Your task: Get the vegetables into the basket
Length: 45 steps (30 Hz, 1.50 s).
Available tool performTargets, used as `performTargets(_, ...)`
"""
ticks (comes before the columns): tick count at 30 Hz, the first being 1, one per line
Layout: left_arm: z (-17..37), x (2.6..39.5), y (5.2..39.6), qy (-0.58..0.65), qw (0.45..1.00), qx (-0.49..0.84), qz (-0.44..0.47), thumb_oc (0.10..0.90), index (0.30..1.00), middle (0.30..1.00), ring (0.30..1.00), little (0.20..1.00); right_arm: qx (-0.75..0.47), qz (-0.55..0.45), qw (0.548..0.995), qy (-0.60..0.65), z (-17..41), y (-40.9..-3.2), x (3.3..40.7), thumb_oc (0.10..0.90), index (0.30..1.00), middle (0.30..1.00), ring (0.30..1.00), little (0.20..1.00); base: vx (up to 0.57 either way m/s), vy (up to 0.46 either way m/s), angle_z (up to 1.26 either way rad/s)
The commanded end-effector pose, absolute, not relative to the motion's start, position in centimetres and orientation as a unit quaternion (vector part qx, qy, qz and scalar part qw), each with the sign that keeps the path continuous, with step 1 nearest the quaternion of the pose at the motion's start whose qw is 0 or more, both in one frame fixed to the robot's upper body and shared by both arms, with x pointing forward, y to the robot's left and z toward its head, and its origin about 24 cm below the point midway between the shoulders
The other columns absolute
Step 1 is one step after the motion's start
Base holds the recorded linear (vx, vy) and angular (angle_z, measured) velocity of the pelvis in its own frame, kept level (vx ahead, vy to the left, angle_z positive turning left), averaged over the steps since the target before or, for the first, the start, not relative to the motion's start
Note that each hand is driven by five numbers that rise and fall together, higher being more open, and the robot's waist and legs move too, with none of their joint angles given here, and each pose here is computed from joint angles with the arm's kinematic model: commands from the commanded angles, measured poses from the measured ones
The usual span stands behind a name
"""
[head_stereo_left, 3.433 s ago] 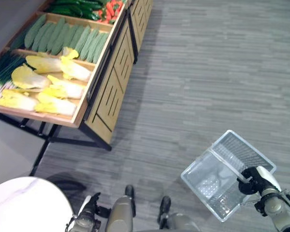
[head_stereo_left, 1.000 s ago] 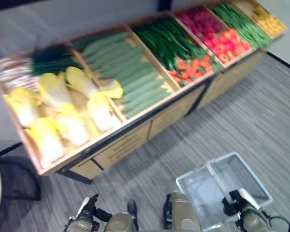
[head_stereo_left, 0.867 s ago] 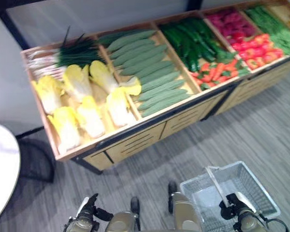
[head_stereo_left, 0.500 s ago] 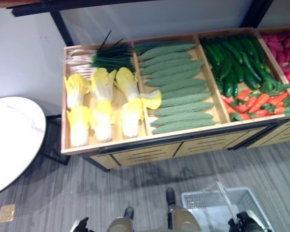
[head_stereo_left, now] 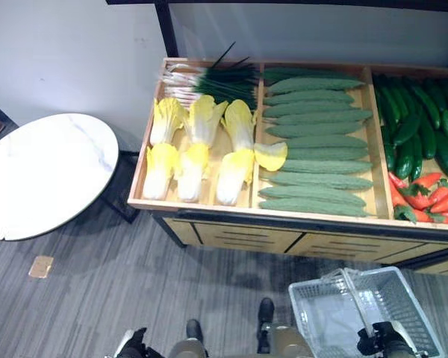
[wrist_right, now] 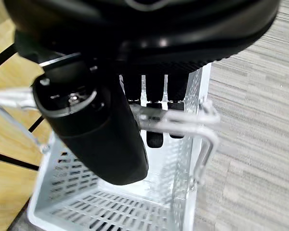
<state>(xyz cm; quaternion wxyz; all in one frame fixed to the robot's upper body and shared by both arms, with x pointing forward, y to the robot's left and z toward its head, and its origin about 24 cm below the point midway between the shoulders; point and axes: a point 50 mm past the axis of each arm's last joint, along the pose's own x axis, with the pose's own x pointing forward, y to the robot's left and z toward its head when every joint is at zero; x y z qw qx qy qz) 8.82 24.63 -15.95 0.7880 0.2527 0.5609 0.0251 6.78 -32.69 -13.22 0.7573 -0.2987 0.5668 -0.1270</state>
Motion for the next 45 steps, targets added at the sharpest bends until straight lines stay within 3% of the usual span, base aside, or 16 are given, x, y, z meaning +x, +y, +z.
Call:
performTargets(1,-15.0,11.1,25.9,0.528,0.806,0.260,0.057,0.900,1.000,1.000,1.000,1.000,-0.315,-0.165,0.717,0.599,-12.3,-35.2,3.7,0.400,0.300,0.300,0.300,0.300,0.00,0.073,0.00)
performTargets(10,-13.3,12.4,29.2,0.490,0.821,0.254,0.147,0.900,1.000,1.000,1.000,1.000,-0.326,-0.149,0.717,0.598,-12.5,-34.7,4.1,0.400,0.300,0.300,0.300,0.300,0.00,0.060,-0.01)
performTargets(11,-11.7,13.7,31.2,0.443,0.833,0.253,0.215,0.900,1.000,1.000,1.000,1.000,-0.326,-0.148,0.719,0.596,-12.7,-34.4,4.1,0.400,0.300,0.300,0.300,0.300,0.01,0.032,0.02)
performTargets(12,-11.7,13.7,31.2,0.443,0.832,0.253,0.216,0.900,1.000,1.000,1.000,1.000,-0.326,-0.147,0.719,0.596,-12.7,-34.4,4.1,0.400,0.300,0.300,0.300,0.300,0.04,0.015,0.11)
performTargets(13,-10.1,14.7,32.9,0.391,0.840,0.237,0.292,0.900,1.000,1.000,1.000,1.000,-0.325,-0.147,0.722,0.593,-12.9,-33.9,3.9,0.400,0.300,0.300,0.300,0.300,0.02,0.001,0.15)
performTargets(14,-10.1,14.6,32.9,0.391,0.840,0.237,0.293,0.900,1.000,1.000,1.000,1.000,-0.325,-0.146,0.722,0.593,-12.9,-33.9,3.9,0.400,0.300,0.300,0.300,0.300,0.05,-0.011,0.16)
performTargets(15,-7.0,16.3,35.0,0.297,0.840,0.261,0.373,0.900,1.000,1.000,1.000,1.000,-0.326,-0.145,0.723,0.591,-13.3,-33.2,3.5,0.400,0.300,0.300,0.300,0.300,0.05,-0.018,0.07)
performTargets(17,-5.9,16.5,35.6,0.265,0.833,0.282,0.395,0.900,1.000,1.000,1.000,1.000,-0.326,-0.142,0.724,0.591,-13.5,-32.9,3.3,0.400,0.300,0.300,0.300,0.300,0.05,-0.016,0.04)
performTargets(18,-2.8,17.4,37.2,0.187,0.805,0.343,0.445,0.900,1.000,1.000,1.000,1.000,-0.328,-0.139,0.723,0.593,-13.7,-32.4,2.9,0.400,0.300,0.300,0.300,0.300,0.04,-0.016,0.06)
performTargets(25,4.9,19.2,38.2,-0.001,0.761,0.366,0.536,0.900,1.000,1.000,1.000,1.000,-0.335,-0.125,0.722,0.593,-13.9,-32.0,2.5,0.400,0.300,0.300,0.300,0.300,0.04,-0.015,0.02)
performTargets(31,8.5,21.9,36.3,-0.090,0.777,0.372,0.499,0.900,1.000,1.000,1.000,1.000,-0.344,-0.112,0.722,0.590,-13.9,-32.1,2.9,0.400,0.300,0.300,0.300,0.300,0.00,0.000,0.00)
performTargets(33,10.2,24.3,33.6,-0.144,0.814,0.354,0.437,0.900,1.000,1.000,1.000,1.000,-0.354,-0.104,0.725,0.582,-13.7,-32.2,3.6,0.400,0.300,0.300,0.300,0.300,0.00,-0.003,-0.02)
performTargets(40,11.8,27.9,29.2,-0.192,0.869,0.320,0.326,0.900,1.000,1.000,1.000,1.000,-0.369,-0.085,0.733,0.565,-13.4,-32.4,5.3,0.400,0.300,0.300,0.300,0.300,0.01,0.005,-0.13)
performTargets(45,11.9,30.0,27.1,-0.191,0.880,0.315,0.299,0.900,1.000,1.000,1.000,1.000,-0.374,-0.068,0.738,0.558,-13.6,-32.0,5.9,0.400,0.300,0.300,0.300,0.300,0.01,-0.003,-0.21)
